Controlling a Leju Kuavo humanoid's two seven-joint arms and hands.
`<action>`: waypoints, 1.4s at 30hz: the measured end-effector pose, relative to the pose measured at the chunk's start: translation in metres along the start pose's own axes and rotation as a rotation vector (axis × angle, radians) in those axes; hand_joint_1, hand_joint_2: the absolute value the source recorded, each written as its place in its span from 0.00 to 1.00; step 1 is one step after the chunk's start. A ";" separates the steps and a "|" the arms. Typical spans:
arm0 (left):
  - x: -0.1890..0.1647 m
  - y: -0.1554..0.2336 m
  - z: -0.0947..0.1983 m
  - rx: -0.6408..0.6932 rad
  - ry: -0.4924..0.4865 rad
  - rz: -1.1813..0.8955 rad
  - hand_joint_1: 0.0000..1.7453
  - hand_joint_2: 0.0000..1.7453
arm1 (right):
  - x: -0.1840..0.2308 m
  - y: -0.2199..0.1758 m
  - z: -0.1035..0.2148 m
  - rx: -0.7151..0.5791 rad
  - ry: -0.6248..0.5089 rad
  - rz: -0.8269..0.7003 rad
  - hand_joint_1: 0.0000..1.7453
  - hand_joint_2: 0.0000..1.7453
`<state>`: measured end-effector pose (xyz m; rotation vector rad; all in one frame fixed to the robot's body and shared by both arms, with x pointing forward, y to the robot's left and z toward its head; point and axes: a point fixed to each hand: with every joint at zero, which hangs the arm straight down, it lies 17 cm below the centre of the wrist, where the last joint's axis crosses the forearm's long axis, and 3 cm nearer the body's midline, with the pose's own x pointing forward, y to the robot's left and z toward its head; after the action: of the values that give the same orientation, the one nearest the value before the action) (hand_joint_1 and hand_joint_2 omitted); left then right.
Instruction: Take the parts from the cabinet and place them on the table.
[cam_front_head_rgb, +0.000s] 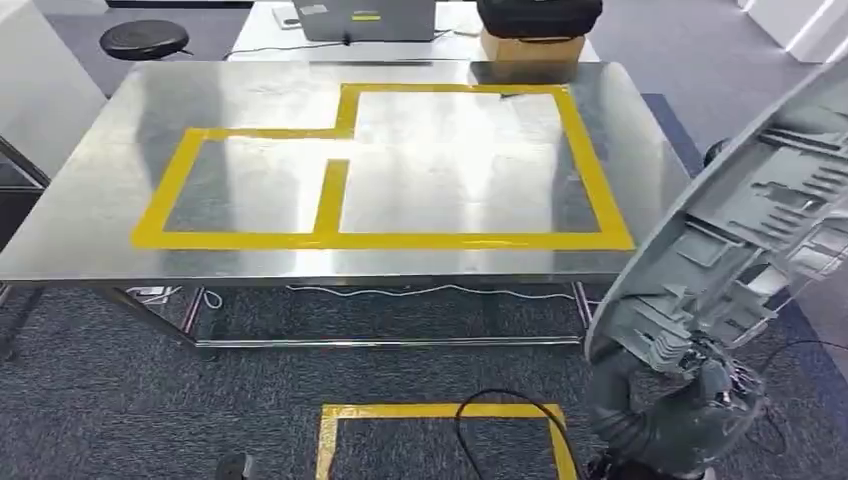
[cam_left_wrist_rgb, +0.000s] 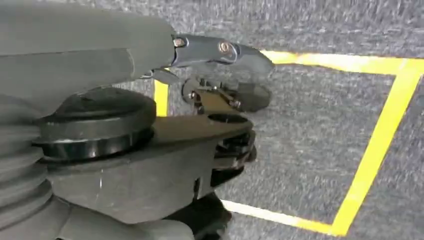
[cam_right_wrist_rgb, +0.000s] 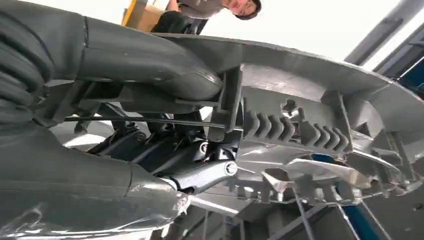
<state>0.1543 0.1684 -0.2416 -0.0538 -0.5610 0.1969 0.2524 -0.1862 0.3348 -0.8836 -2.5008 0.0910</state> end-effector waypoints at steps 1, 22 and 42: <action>-0.001 0.001 0.000 0.007 0.002 -0.005 0.00 1.00 | 0.000 0.000 0.000 0.001 -0.002 0.001 1.00 1.00; 0.002 0.009 -0.002 0.041 -0.002 -0.028 0.00 1.00 | 0.001 0.000 0.000 0.002 -0.008 0.003 1.00 1.00; -0.001 -0.008 0.001 -0.039 0.013 0.012 0.00 1.00 | 0.005 -0.008 -0.007 -0.034 -0.011 -0.018 1.00 1.00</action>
<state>0.1541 0.1605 -0.2405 -0.0959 -0.5522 0.1974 0.2473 -0.1902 0.3449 -0.8771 -2.5269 0.0474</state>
